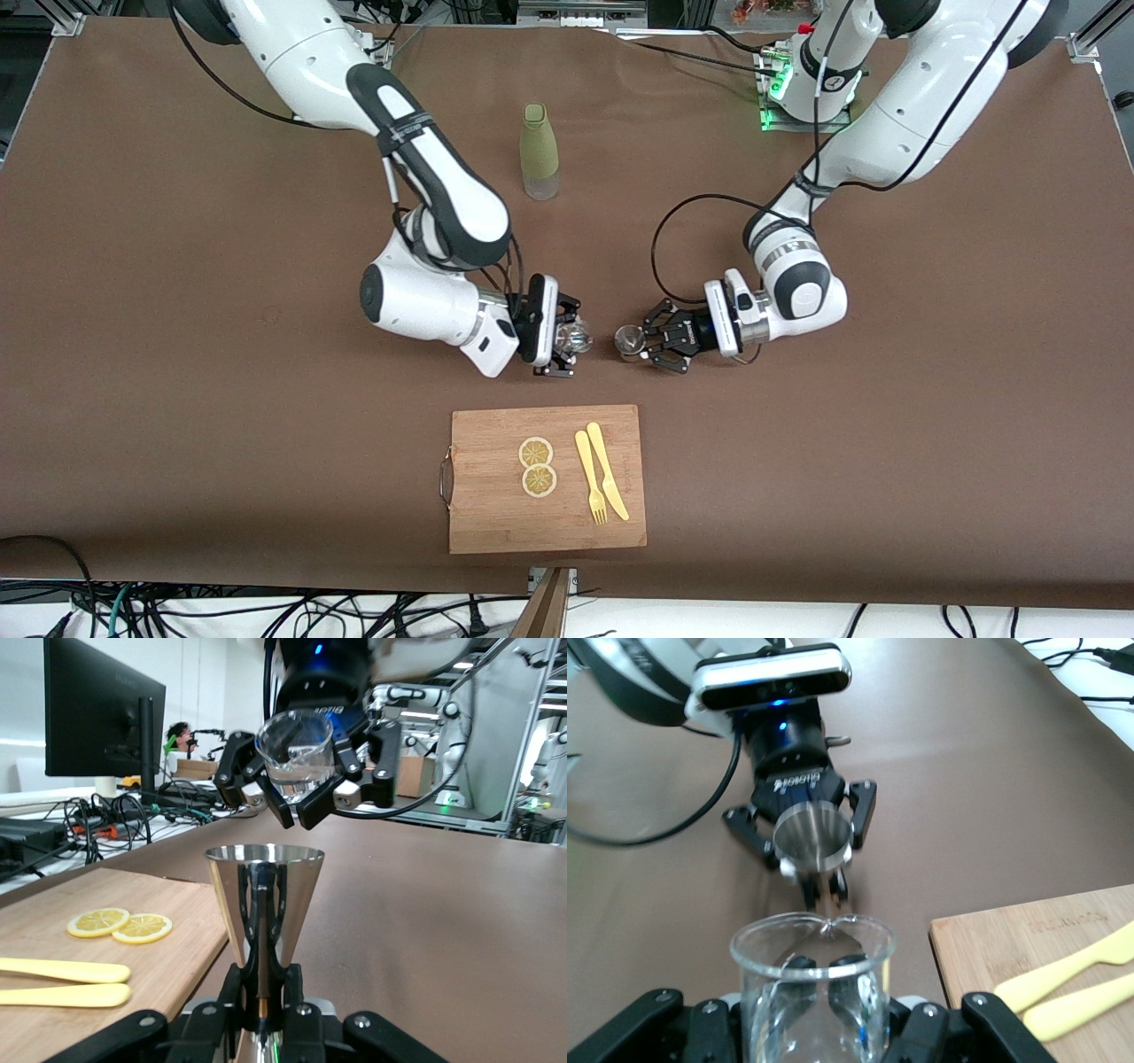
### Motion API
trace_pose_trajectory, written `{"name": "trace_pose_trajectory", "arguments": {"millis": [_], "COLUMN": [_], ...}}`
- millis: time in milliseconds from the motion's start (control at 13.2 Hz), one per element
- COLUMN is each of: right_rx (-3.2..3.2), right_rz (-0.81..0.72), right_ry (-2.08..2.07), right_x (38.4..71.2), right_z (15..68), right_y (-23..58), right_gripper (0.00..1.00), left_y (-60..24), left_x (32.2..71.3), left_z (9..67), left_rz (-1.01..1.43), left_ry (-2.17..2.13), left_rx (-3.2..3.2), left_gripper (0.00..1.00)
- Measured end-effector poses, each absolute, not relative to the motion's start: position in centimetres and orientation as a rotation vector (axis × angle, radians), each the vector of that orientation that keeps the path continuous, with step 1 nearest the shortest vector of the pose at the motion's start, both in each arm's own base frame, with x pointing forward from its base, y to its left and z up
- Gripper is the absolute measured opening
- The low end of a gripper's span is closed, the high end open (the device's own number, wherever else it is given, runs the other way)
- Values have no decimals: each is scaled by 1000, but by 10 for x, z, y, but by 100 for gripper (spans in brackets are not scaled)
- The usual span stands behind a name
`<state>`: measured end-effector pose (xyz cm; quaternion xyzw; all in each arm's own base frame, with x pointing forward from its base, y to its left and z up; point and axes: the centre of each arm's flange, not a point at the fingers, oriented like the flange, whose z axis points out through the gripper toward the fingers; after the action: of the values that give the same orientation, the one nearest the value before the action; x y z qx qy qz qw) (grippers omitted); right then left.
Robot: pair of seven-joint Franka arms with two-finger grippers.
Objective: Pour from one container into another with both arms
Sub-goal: 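Carry the glass cup back with the right gripper while the left gripper returns the jigger, then lower the glass cup and open the right gripper while the left gripper releases the jigger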
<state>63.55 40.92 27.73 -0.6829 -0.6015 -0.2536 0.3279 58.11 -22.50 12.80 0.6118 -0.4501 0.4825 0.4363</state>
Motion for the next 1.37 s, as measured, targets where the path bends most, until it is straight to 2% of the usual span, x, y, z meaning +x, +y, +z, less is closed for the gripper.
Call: {"name": "trace_pose_trajectory", "arguments": {"millis": [304,684,912,1368], "right_rx": [-1592,-1391,-1317,-1251], "right_rz": [-669,-707,-768,-892], "right_ry": [-1543,-1559,-1558,-1486], "right_x": [664,684,680,649], "right_z": [283,278,242,141], "right_y": [332,222,147,17], "right_gripper": [13,13,13,13], "left_y": [-161,-21,45,137], "left_x": [585,566,549,512], "left_z": [127,120,121,107], "left_rz": [1181,1089,1088,1187], "left_ry": [-1181,-1241,-1266,-1282], "left_rx": [1414,1293,1276,1328], "left_gripper": [21,21,21,21]}}
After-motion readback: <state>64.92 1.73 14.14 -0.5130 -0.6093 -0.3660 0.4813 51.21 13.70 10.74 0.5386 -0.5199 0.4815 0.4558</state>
